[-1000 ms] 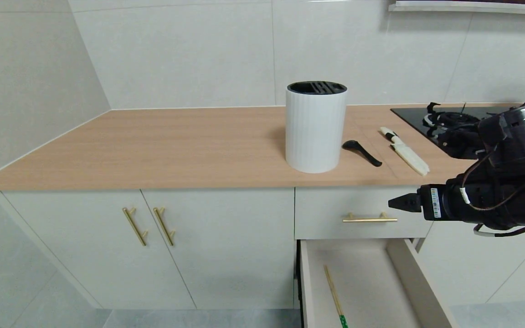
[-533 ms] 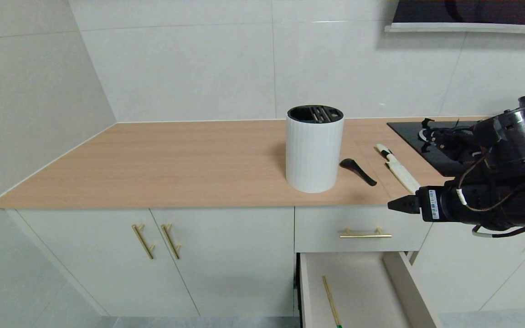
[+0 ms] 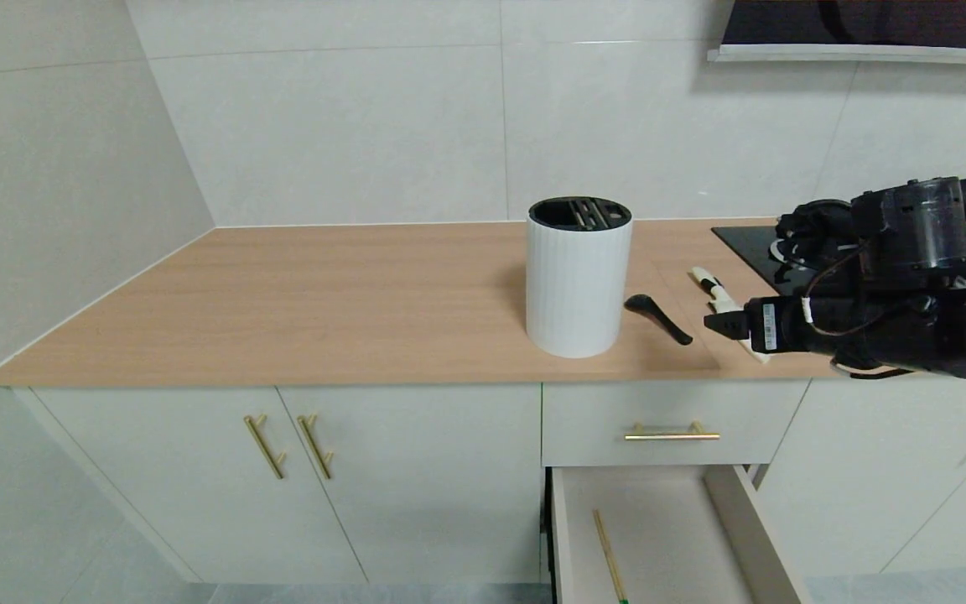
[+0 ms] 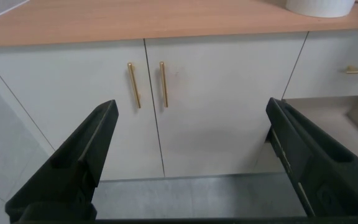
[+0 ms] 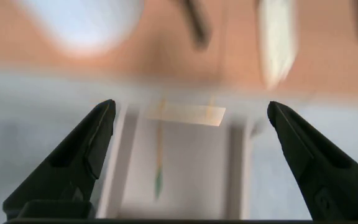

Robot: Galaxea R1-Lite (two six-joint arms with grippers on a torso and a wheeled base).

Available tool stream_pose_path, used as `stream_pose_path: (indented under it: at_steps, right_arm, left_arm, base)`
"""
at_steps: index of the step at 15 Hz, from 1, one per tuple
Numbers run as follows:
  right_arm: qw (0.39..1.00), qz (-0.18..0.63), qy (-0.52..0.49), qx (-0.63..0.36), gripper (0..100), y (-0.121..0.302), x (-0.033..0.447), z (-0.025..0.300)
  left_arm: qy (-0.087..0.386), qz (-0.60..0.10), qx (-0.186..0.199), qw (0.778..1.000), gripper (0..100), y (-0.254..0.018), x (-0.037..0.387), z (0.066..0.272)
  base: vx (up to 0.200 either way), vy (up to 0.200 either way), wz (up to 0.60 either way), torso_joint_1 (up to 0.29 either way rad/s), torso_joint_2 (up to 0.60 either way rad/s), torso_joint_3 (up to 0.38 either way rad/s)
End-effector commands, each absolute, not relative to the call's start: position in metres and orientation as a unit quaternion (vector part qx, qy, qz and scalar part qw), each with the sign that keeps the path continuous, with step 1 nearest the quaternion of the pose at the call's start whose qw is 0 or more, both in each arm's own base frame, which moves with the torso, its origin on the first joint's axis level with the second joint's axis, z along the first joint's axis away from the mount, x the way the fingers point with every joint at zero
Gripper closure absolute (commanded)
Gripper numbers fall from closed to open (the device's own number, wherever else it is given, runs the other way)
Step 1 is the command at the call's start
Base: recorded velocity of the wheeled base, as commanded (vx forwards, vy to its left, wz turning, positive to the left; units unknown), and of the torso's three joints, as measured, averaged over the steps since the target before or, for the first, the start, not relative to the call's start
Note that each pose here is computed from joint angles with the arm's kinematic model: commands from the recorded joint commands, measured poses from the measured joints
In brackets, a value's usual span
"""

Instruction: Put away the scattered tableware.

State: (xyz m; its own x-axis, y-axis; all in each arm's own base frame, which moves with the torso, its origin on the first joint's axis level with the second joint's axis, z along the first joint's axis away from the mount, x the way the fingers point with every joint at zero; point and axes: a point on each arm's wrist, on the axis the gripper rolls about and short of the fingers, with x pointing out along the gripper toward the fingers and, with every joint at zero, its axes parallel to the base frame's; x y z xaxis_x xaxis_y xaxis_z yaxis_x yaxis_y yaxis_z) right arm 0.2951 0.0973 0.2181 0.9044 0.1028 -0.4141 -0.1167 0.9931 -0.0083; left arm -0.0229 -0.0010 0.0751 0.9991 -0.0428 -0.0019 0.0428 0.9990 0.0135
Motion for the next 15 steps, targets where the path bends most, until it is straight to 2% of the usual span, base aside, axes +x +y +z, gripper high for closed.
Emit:
stream_pose_path:
  at_steps: [1,5,9,12,15]
  right_arm:
    - [0.975,0.061,0.211,-0.027,0,0.092,0.34,0.202]
    - [0.972,0.126,0.197,-0.03,0,0.096,0.385,0.196]
    - [0.943,0.226,0.237,-0.064,0,0.093,0.393,0.157]
    - [0.946,0.218,0.23,-0.07,0,0.088,0.404,0.145]
    - [0.959,0.204,0.183,-0.072,0,0.088,0.419,0.134]
  left_arm:
    - [0.001,-0.021,0.007,1.0,0,-0.001,-0.023,0.075]
    - [0.001,-0.021,0.007,1.0,0,-0.001,-0.023,0.075]
    - [0.001,-0.021,0.007,1.0,0,-0.001,-0.023,0.075]
    - [0.001,-0.021,0.007,1.0,0,-0.001,-0.023,0.075]
    - [0.001,-0.021,0.007,1.0,0,-0.001,-0.023,0.075]
  base:
    - [0.0,0.0,0.0,0.0,0.0,0.0]
    - [0.0,0.0,0.0,0.0,0.0,0.0]
    - [0.0,0.0,0.0,0.0,0.0,0.0]
    - [0.0,0.0,0.0,0.0,0.0,0.0]
    - [0.0,0.0,0.0,0.0,0.0,0.0]
